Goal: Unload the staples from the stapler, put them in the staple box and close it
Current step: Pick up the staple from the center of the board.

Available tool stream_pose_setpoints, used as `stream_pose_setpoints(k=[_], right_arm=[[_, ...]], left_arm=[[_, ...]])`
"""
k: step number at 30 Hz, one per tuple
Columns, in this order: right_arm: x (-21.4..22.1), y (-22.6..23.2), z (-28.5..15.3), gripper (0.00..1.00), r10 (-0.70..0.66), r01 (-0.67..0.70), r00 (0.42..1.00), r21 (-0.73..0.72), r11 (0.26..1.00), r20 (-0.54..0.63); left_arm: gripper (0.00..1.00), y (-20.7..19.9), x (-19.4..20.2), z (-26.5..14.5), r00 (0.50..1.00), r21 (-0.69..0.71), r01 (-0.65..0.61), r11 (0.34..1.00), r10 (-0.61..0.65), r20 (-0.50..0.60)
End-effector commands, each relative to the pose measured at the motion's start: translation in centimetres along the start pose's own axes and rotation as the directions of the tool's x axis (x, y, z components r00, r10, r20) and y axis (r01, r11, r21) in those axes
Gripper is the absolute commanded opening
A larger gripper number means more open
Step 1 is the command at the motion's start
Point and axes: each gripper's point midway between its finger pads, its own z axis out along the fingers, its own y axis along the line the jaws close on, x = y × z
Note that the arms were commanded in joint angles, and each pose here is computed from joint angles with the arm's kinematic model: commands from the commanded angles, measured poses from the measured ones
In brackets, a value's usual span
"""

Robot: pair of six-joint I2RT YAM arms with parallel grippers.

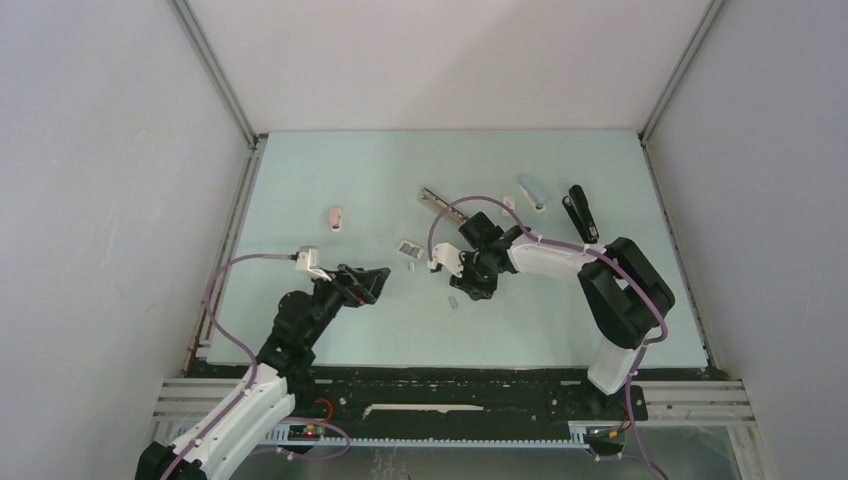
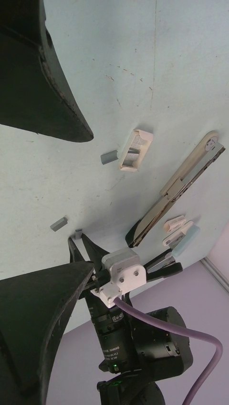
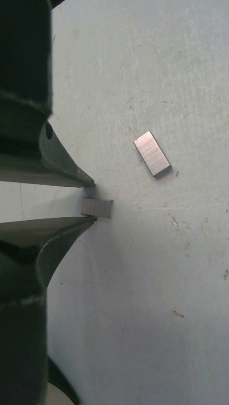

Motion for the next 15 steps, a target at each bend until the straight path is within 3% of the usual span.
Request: stream_pose_setpoints(k=[1, 7, 15], right_arm=[[0.4, -1.2, 1.0, 0.33, -0.021, 0.022, 0.999, 0.049, 0.999, -0.029], [0.3, -1.5, 1.0, 0.21, -0.035, 0.037, 0.999, 0.062, 0.997, -0.029], [-0.7, 0.2, 0.3, 0.17, -0.158, 0.158, 0.987, 0.008, 0.987, 0.013]], left_arm=[[0.99, 0.4, -0.1, -0.1, 1.0, -0.01, -0.007, 1.0, 0.007, 0.014], [0.99, 0.4, -0.1, -0.1, 1.0, -0.008, -0.013, 1.0, 0.014, 0.012], [0.99, 0.4, 0.1, -0.1, 1.0, -0.006, -0.022, 1.0, 0.022, 0.003]])
